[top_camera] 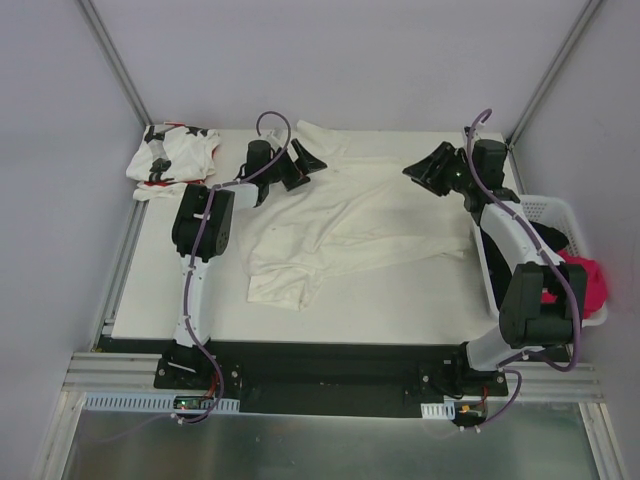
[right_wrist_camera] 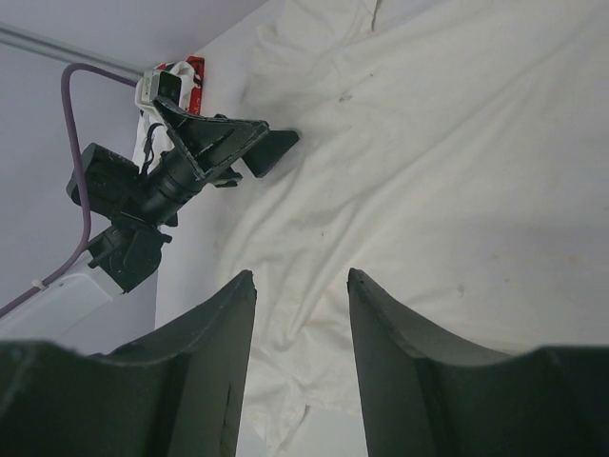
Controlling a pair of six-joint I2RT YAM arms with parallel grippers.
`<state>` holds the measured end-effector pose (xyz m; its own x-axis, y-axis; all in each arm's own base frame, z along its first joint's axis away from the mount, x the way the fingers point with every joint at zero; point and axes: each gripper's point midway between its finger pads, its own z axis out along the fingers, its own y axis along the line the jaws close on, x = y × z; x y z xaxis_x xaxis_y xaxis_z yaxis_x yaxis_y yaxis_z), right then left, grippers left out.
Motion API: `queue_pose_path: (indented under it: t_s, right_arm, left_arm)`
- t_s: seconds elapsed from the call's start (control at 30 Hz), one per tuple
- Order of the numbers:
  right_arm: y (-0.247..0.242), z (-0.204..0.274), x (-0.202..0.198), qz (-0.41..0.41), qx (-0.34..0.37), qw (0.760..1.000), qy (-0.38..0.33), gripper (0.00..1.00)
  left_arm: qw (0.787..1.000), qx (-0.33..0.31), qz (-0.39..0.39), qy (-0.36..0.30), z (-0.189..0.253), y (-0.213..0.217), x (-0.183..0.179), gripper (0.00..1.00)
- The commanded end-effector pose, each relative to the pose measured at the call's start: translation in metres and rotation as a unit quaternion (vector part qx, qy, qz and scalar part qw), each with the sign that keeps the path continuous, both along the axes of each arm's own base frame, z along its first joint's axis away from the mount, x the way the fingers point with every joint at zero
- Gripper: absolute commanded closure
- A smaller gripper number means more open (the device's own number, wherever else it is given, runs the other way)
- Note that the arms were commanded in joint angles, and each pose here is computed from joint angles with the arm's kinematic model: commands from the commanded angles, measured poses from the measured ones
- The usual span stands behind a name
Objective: Fold and stack the t-shirts
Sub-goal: Flatten out the tshirt
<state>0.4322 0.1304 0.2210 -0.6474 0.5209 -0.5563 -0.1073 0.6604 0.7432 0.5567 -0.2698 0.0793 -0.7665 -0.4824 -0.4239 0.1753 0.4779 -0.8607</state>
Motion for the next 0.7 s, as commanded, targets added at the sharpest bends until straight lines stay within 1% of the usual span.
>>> queue_pose_path:
  t_s: [0.0, 0.17, 0.3, 0.43, 0.5, 0.6, 0.67]
  right_arm:
    - [-0.005, 0.03, -0.005, -0.004, 0.012, 0.999, -0.04, 0.54]
    - [-0.015, 0.051, -0.012, -0.024, 0.022, 0.998, -0.06, 0.53]
    - [-0.04, 0.07, -0.015, -0.063, 0.02, 0.994, -0.084, 0.53]
    - [-0.052, 0.086, -0.022, -0.08, 0.014, 0.991, -0.107, 0.51]
    - [-0.054, 0.086, -0.024, -0.079, 0.011, 0.991, -0.108, 0.51]
    - [-0.055, 0.079, -0.025, -0.078, 0.012, 0.992, -0.096, 0.51]
    - [-0.056, 0.073, -0.026, -0.078, 0.014, 0.993, -0.088, 0.51]
  left_arm:
    - [0.998, -0.041, 0.038, 0.014, 0.003, 0.021, 0.004, 0.01]
    - [0.994, -0.03, 0.097, 0.037, -0.008, 0.049, -0.001, 0.01]
    - [0.985, -0.027, 0.161, 0.063, -0.018, 0.072, -0.002, 0.01]
    - [0.976, -0.01, 0.211, 0.057, -0.016, 0.099, 0.003, 0.01]
    - [0.972, -0.005, 0.227, 0.055, -0.014, 0.114, 0.006, 0.01]
    - [0.969, -0.004, 0.244, 0.044, -0.003, 0.132, 0.011, 0.01]
    - [0.963, 0.0, 0.266, 0.034, 0.008, 0.152, 0.017, 0.01]
